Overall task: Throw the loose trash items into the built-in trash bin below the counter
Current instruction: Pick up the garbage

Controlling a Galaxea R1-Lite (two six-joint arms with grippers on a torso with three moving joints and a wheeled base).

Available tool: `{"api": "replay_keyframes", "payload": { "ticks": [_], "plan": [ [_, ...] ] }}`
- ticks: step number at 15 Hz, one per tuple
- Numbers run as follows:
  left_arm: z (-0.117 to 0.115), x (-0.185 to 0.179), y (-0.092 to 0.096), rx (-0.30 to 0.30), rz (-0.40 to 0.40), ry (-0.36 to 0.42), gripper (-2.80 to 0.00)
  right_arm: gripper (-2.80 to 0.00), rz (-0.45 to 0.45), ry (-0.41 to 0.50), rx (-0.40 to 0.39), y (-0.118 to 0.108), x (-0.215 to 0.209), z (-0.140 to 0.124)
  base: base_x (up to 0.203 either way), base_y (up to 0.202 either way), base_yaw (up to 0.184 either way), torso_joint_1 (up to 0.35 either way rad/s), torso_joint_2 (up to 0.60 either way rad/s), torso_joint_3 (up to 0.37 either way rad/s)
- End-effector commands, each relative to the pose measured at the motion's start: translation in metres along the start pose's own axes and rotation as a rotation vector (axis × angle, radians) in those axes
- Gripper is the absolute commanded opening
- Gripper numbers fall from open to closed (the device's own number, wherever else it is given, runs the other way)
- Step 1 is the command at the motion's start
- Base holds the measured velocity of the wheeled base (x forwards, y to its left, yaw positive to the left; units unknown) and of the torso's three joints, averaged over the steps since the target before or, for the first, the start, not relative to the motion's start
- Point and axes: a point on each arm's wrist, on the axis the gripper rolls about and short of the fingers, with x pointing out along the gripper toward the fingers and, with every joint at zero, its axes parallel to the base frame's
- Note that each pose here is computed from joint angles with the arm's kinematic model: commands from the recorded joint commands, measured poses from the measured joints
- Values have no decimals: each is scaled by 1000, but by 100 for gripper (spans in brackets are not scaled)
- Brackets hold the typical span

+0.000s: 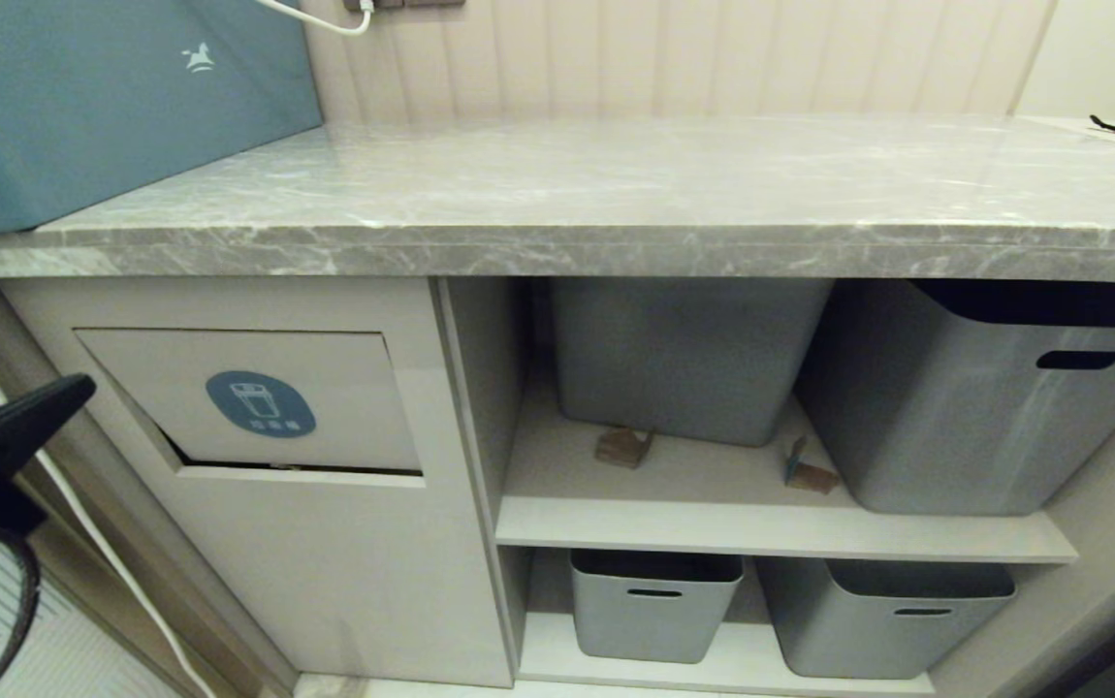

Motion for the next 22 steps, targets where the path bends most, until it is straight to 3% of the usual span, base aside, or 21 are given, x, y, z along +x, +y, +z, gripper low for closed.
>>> {"api": "replay_keyframes", "payload": {
  "ticks": [1,4,7,8,9,10,12,14,17,19,22],
  "plan": [
    [-9,-41,-7,14,7,55,-280,-280,1,1,0,0,0,0,0,0,0,0,0,0],
    [-37,-84,-8,75,57,105,-280,-280,1,1,0,0,0,0,0,0,0,0,0,0],
    [-87,-126,-9,115,125,121,-280,-280,1,1,1,0,0,0,0,0,0,0,0,0],
    [-99,-131,-8,125,177,141,-280,-280,-1,1,1,0,0,0,0,0,0,0,0,0],
    [-110,-133,-6,138,271,191,-280,-280,0,1,1,0,0,0,0,0,0,0,0,0],
    [-118,-134,-4,147,306,257,-280,-280,0,1,1,0,0,0,0,0,0,0,0,0],
    [-126,-136,-5,148,248,338,-280,-280,0,1,1,0,0,0,0,0,0,0,0,0],
    [-131,-138,-6,187,171,385,-280,-280,0,1,1,0,0,0,0,0,0,0,0,0],
    [-132,-138,-6,181,188,406,-280,-280,0,1,1,0,0,0,0,0,0,0,0,0],
    [-132,-135,-5,183,159,441,-280,-280,0,1,1,0,0,0,0,0,0,0,0,0],
    [-132,-139,-6,207,167,393,-280,-280,0,1,1,0,0,0,0,0,0,0,0,0]
  ]
}}
